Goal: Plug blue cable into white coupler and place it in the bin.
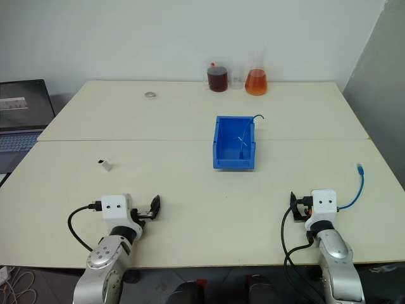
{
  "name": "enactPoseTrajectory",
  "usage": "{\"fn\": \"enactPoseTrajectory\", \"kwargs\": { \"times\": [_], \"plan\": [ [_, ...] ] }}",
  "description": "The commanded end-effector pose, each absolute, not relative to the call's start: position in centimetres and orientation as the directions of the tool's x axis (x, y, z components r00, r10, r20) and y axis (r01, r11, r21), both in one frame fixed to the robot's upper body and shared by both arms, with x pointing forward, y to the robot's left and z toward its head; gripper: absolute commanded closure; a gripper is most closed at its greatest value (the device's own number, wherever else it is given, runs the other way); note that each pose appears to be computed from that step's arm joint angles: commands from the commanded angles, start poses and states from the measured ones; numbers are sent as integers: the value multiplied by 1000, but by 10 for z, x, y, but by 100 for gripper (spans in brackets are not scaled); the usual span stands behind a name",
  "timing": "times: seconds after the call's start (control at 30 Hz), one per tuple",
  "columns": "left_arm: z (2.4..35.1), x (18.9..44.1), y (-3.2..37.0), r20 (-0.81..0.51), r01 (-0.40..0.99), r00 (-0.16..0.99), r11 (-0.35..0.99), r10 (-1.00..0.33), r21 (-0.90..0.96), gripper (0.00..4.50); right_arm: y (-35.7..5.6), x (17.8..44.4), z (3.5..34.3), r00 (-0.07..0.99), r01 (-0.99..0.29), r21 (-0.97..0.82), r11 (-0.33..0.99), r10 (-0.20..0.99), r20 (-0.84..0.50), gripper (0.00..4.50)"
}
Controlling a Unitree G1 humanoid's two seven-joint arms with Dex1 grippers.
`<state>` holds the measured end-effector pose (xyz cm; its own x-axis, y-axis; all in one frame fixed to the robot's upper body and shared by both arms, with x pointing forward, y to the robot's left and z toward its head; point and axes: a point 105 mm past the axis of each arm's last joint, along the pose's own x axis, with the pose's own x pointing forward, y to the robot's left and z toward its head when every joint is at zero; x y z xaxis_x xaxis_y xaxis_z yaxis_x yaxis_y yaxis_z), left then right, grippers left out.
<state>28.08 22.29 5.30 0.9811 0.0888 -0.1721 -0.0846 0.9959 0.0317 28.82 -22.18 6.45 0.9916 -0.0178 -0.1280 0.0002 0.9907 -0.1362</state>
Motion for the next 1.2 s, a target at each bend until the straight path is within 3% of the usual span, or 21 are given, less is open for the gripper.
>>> {"fn": "enactPoseTrajectory", "kwargs": {
  "times": [0.03,0.57,0.8,1.2],
  "plan": [
    [51,275,239,-187,-134,971,989,145,69,0,-222,286,74,995,7,-152,988,-22,-97,4],
    [46,260,249,-213,-132,967,989,142,60,0,-214,259,69,992,10,-145,989,-28,-123,4],
    [38,248,240,-265,-46,962,996,64,71,0,-205,239,73,989,-45,-159,986,21,-149,4],
    [59,243,248,-344,79,939,983,-17,166,0,-232,249,107,980,-47,-150,988,17,-199,4]
  ]
}}
